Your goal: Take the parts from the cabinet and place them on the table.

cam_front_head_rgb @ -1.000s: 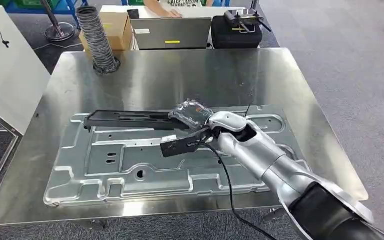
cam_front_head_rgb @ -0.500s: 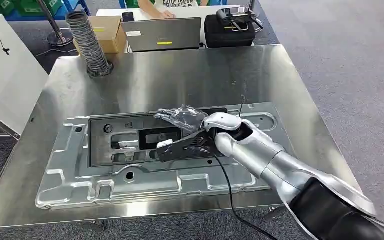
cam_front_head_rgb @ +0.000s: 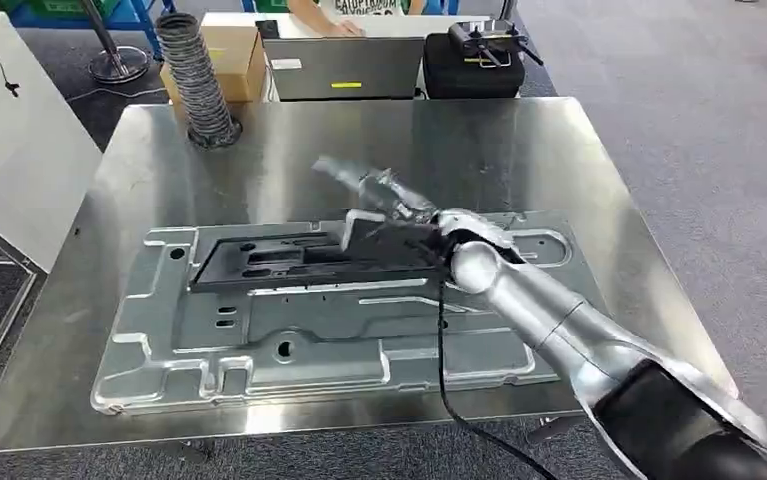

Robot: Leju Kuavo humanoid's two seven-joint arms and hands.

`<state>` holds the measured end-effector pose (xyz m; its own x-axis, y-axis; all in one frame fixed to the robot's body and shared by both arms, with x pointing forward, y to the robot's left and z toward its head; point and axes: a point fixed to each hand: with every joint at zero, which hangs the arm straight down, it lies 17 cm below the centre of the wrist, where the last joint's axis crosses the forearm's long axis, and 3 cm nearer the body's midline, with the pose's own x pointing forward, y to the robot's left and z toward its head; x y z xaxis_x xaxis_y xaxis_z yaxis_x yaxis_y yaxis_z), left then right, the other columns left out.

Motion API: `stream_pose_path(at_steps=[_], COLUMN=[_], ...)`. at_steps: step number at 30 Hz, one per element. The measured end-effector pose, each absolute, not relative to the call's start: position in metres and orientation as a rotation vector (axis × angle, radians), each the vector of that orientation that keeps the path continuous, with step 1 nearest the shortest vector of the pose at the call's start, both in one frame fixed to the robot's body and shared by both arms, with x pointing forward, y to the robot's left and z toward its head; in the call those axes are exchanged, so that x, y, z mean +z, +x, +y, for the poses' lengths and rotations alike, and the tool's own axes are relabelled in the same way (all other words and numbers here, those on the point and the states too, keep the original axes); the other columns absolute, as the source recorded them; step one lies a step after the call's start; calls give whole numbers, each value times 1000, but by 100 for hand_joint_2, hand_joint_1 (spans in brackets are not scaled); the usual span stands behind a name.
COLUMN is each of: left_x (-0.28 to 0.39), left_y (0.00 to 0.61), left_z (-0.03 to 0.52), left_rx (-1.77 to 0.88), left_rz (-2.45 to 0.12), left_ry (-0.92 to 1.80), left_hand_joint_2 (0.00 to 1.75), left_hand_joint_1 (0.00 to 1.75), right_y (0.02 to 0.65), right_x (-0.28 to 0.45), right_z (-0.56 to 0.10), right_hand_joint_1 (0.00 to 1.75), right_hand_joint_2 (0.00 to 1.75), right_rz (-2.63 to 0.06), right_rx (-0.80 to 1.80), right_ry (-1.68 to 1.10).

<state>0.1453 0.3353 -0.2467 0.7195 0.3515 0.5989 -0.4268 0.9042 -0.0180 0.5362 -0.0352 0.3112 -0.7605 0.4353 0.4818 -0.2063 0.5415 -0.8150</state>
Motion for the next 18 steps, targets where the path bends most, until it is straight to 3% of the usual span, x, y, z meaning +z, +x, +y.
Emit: stream_pose_path(at_steps=[4,5,8,18], left_x=[-247,-247,-248,-249], left_y=[144,142,139,134], left_z=[336,331,334,341], left_rx=[455,463,471,474], left_rz=[-638,-634,-631,-623], left_ry=[130,123,133,155], left_hand_joint_2=[0,0,0,0], left_hand_joint_1=[0,0,0,0], right_y=[531,507,458,357], right_x=[386,414,406,392], right_z=[-145,-199,-309,-403], right_hand_joint_1=[0,0,0,0], right_hand_joint_2=[0,0,0,0], right_rz=[-2476,-2599,-2598,-2525], right_rx=[574,279,-160,-401], right_ry=[-447,-551,-742,-1107])
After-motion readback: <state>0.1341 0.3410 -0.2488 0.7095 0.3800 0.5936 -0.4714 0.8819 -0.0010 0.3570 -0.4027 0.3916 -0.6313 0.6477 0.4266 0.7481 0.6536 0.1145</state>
